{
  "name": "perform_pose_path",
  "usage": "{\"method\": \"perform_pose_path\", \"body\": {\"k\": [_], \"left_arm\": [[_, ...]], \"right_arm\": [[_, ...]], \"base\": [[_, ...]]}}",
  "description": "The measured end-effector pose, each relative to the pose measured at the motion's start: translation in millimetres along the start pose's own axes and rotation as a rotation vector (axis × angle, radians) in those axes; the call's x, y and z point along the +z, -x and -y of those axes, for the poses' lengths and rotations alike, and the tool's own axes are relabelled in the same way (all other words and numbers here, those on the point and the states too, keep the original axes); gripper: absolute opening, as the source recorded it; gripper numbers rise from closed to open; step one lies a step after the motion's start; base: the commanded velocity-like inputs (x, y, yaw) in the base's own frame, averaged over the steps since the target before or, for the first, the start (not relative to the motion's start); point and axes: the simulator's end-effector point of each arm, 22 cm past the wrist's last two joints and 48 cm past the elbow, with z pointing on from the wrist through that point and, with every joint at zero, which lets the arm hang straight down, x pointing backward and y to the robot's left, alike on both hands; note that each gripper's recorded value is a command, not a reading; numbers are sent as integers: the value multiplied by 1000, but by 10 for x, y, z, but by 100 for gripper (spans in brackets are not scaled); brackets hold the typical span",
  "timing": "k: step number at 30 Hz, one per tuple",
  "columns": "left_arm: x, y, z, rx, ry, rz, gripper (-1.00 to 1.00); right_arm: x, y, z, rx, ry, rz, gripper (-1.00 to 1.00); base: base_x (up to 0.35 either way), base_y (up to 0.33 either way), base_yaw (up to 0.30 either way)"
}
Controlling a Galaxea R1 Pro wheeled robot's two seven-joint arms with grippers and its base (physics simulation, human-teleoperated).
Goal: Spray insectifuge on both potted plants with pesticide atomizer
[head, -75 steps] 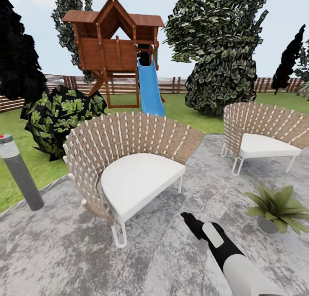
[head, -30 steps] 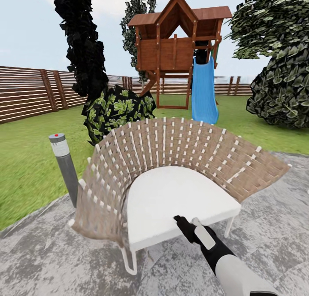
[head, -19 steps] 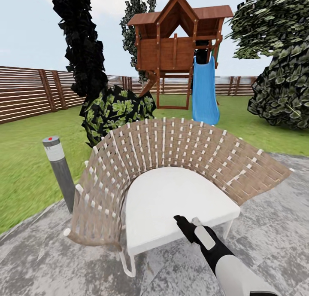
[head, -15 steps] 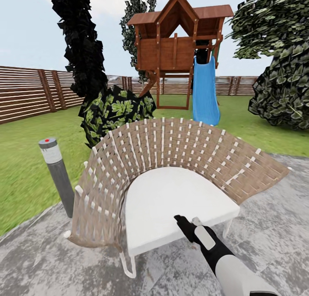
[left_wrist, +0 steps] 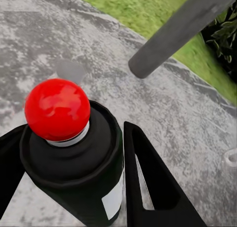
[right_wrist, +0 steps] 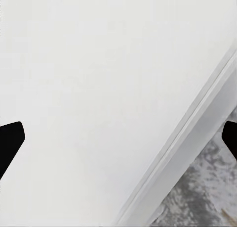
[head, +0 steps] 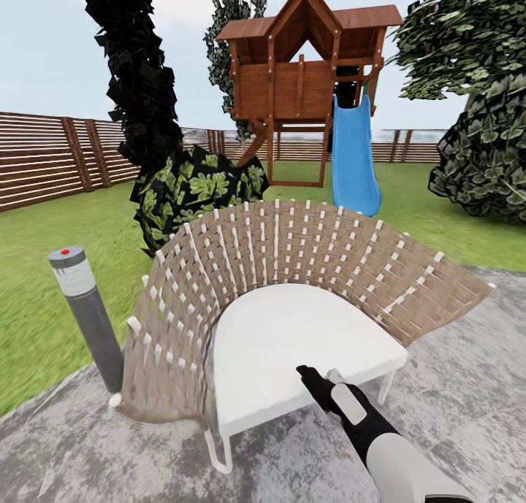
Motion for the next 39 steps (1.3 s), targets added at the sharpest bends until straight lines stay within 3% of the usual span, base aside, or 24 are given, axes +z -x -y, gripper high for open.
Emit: {"method": "perform_pose_path", "body": {"k": [23,39], "left_arm": [[-1,-1,-10,-1,3,0,-100],[-3,2,-18,-3,5,3,-100]], "right_arm": [[0,0,-1,1,0,0,100],[-1,56,-6,5,1,26,100]], "base": [[305,96,0],[87,0,0]]}}
